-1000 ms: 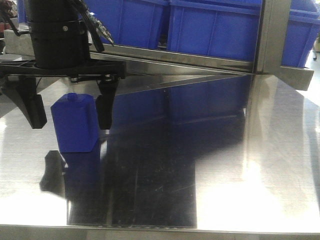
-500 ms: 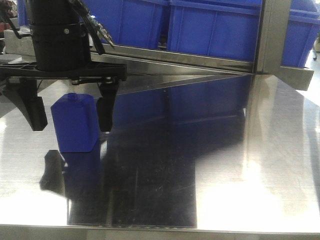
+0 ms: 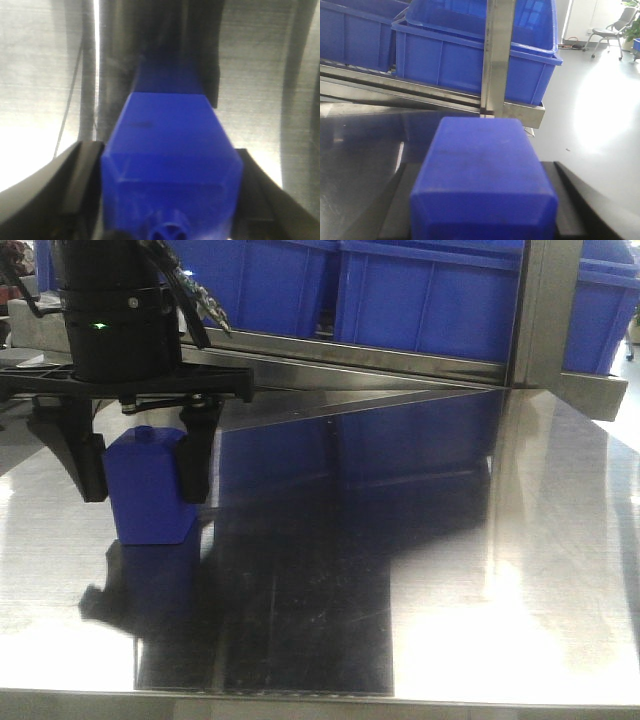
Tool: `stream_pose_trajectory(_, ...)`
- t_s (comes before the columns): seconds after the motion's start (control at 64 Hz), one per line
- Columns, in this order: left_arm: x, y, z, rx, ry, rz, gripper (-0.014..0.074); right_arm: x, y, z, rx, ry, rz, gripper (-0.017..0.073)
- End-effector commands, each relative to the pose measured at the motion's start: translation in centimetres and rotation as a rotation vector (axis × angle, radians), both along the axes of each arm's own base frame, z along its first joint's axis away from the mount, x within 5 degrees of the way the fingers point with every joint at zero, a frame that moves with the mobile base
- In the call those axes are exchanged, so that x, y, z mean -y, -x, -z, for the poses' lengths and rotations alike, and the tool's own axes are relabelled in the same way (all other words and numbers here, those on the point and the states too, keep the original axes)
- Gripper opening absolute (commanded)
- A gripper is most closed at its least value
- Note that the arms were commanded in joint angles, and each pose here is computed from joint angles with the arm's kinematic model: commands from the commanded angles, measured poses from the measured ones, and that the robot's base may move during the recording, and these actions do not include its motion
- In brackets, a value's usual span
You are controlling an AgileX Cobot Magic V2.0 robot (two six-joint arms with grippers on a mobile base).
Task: Pick and sort blue part to right shelf
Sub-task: 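Close the left gripper on the blue part and lift it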
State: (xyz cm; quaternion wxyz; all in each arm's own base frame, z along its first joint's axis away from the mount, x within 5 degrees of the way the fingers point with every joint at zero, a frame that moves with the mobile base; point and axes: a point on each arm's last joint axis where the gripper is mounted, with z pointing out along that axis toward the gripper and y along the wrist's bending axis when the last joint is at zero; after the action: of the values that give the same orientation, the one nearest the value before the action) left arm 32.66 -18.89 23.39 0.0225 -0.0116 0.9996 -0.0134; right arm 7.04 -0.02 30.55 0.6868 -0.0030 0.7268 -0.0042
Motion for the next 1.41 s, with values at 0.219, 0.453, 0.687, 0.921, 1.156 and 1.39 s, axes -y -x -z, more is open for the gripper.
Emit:
stream_pose_trajectory(0.219, 0.0, 0.4, -2.5, 0.049, 0.029, -0.005, 0.0342, 0.0, 0.1, -1.9, 0.120, 0.011, 0.006, 0.0421)
stream_pose_trajectory(0.453, -0.2, 0.8, -3.9, 0.082, 0.058, -0.002, 0.0333, 0.0, 0.1, -1.9, 0.120, 0.011, 0.006, 0.0421)
stream_pose_trajectory(0.687, -0.1, 2.4, -7.6, 0.218, 0.194, 0.295, 0.0334, 0.0, 0.1, -1.9, 0.120, 0.011, 0.006, 0.0421)
stream_pose_trajectory(0.921, -1.2, 4.4, -10.1, 0.459, 0.258, 0.459, 0.0333, 0.0, 0.1, -1.9, 0.120, 0.011, 0.006, 0.0421)
stream_pose_trajectory(1.156, -4.0, 7.0, -11.0, 0.726, 0.291, 0.514, 0.0333, 0.0, 0.1, -1.9, 0.120, 0.011, 0.006, 0.0421)
stream_pose_trajectory(1.39, -8.6, 9.9, -11.5, 0.939, 0.266, 0.386, 0.0333, 0.0, 0.1, -1.9, 0.120, 0.011, 0.006, 0.0421)
